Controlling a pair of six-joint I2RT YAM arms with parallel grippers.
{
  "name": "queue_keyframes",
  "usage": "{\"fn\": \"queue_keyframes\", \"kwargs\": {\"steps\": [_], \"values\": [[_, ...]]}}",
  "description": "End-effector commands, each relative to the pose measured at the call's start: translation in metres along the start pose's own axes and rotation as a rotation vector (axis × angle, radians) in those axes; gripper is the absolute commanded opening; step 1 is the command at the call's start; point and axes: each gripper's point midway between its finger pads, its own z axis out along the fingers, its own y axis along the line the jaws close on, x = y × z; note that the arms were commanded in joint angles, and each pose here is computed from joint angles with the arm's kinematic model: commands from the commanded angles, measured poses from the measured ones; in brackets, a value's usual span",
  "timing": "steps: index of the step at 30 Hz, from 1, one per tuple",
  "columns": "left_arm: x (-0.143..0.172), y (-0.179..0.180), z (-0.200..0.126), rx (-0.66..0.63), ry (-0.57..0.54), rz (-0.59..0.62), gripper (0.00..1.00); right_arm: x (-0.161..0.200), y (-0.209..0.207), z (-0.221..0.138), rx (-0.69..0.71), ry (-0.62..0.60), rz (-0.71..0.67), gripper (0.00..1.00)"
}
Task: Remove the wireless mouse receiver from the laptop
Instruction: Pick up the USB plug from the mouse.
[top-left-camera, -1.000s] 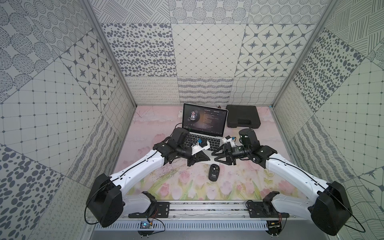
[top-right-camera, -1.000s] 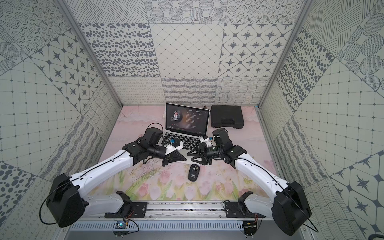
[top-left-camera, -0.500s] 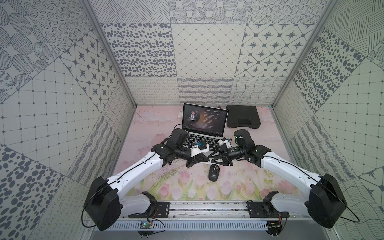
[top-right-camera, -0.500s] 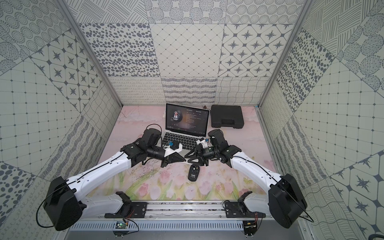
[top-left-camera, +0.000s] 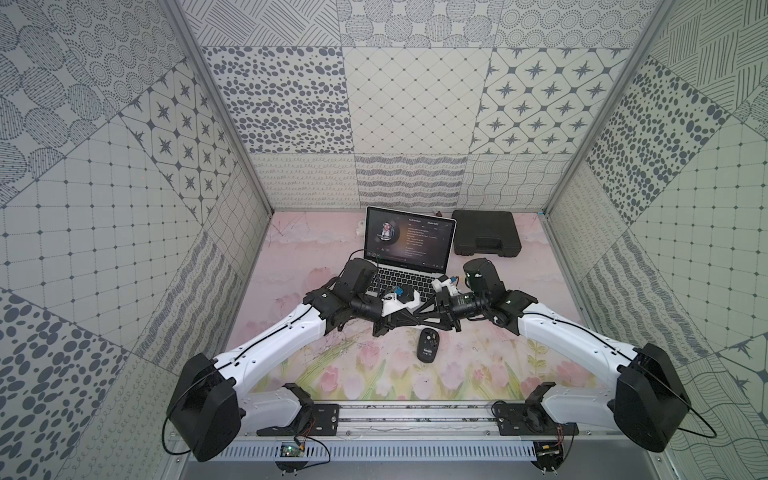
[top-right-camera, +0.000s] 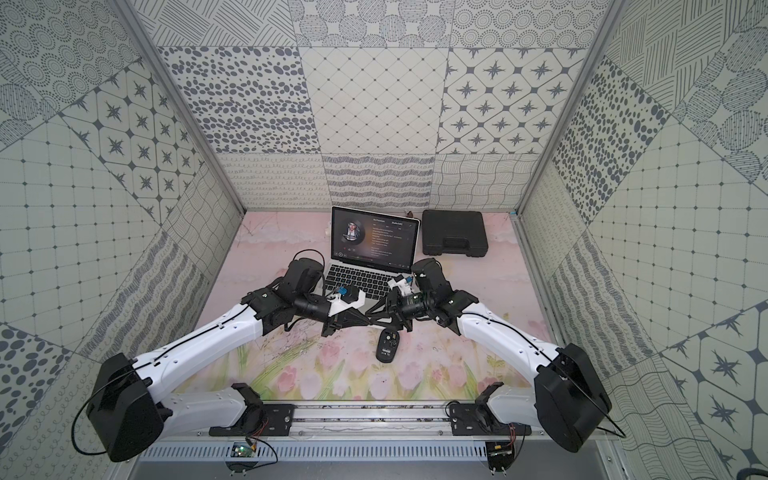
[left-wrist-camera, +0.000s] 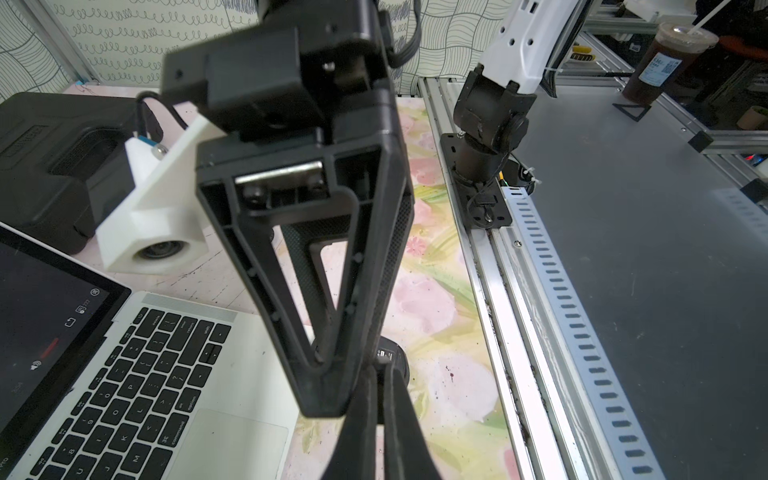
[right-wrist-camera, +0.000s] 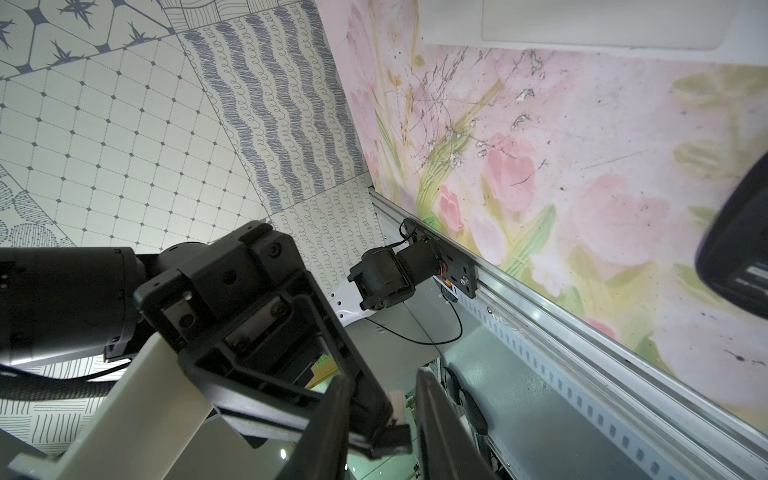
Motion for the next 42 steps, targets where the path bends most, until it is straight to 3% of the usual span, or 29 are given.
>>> {"fn": "queue_keyframes", "kwargs": {"steps": [1, 8, 17, 26, 42], "values": [[-0.003, 0.009, -0.002, -0.06, 0.0, 0.057, 0.0, 0.006, 0.009, 0.007, -0.022, 0.029, -0.023, 0.28], [0.001, 0.019, -0.007, -0.147, 0.031, 0.082, 0.0, 0.006, 0.002, 0.01, -0.009, 0.036, -0.004, 0.24], [0.005, 0.02, -0.009, -0.173, 0.058, 0.106, 0.0, 0.01, -0.009, 0.011, 0.022, 0.059, 0.015, 0.28], [0.008, 0.022, -0.008, -0.197, 0.081, 0.13, 0.0, 0.009, -0.01, 0.014, 0.024, 0.071, 0.035, 0.21], [0.006, 0.03, -0.014, -0.294, 0.087, 0.175, 0.0, 0.008, -0.01, 0.021, -0.067, 0.102, 0.155, 0.26]]}}
